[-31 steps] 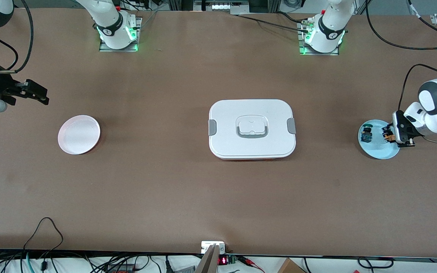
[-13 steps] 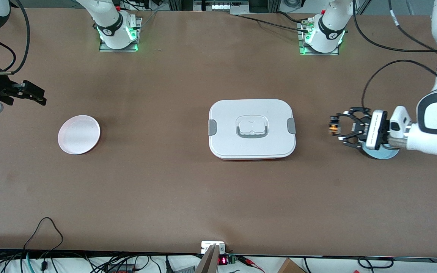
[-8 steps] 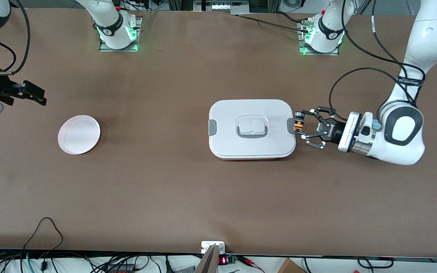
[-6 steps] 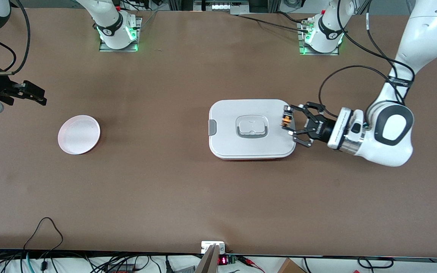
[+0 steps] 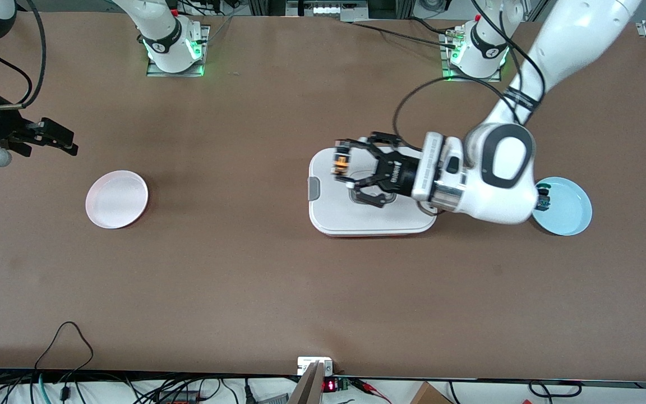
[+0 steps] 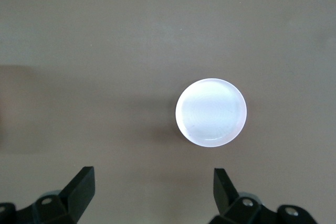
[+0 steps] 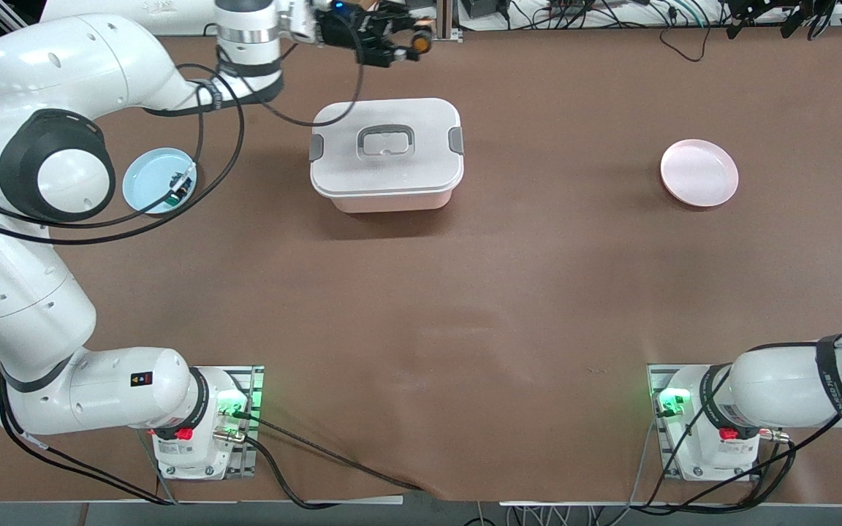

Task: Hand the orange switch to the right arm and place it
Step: 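Lift the orange switch with the left gripper and carry it over the box, then hold the switch up while the right gripper reaches toward it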

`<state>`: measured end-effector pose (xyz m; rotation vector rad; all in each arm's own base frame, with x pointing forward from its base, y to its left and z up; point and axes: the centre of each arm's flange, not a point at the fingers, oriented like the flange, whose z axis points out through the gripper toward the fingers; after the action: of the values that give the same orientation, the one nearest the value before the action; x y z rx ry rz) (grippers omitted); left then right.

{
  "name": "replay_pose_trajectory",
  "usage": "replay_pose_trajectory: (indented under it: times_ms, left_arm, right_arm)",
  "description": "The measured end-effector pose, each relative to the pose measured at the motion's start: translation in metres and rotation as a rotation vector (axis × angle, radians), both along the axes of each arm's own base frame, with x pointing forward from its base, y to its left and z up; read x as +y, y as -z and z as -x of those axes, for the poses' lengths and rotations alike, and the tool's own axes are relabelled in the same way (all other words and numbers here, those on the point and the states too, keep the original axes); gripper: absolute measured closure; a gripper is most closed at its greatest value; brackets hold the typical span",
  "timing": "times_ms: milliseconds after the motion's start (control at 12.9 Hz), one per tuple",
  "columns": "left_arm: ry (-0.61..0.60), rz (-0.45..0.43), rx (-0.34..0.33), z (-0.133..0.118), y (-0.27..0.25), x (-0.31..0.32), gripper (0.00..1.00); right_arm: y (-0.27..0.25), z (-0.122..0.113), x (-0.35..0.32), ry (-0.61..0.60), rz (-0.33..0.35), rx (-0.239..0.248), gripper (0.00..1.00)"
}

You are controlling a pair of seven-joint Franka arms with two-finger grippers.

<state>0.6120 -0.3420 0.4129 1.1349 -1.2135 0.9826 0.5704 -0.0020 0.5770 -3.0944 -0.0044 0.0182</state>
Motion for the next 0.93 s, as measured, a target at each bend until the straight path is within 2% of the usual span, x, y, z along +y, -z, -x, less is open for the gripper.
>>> replay_pose_trajectory:
  times_ms: [232, 387, 464, 696, 851, 928]
  left_arm:
    - [-0.132, -0.04, 0.043, 0.034, -0.031, -0.074, 0.25]
    - [-0.157, -0.062, 0.062, 0.062, -0.052, -0.114, 0.25]
    - [-0.15, -0.069, 0.069, 0.074, -0.056, -0.13, 0.25]
    - [-0.123, -0.076, 0.078, 0.091, -0.057, -0.15, 0.25]
    - [-0.119, -0.079, 0.079, 0.095, -0.055, -0.155, 0.25]
    - [-0.126, -0.083, 0.078, 0.095, -0.055, -0.155, 0.25]
  right_arm:
    - [0.003, -0.001, -0.015, 0.038, -0.049, 0.004, 0.0]
    - [0.007, -0.001, -0.012, 0.033, -0.076, 0.02, 0.0]
    - [0.007, -0.001, -0.008, 0.024, -0.118, 0.024, 0.0]
    - [0.009, -0.004, 0.012, 0.032, -0.322, 0.036, 0.0]
    - [0.018, -0.006, 0.026, 0.04, -0.457, 0.085, 0.0]
    - [0.024, -0.006, 0.035, 0.045, -0.557, 0.129, 0.0]
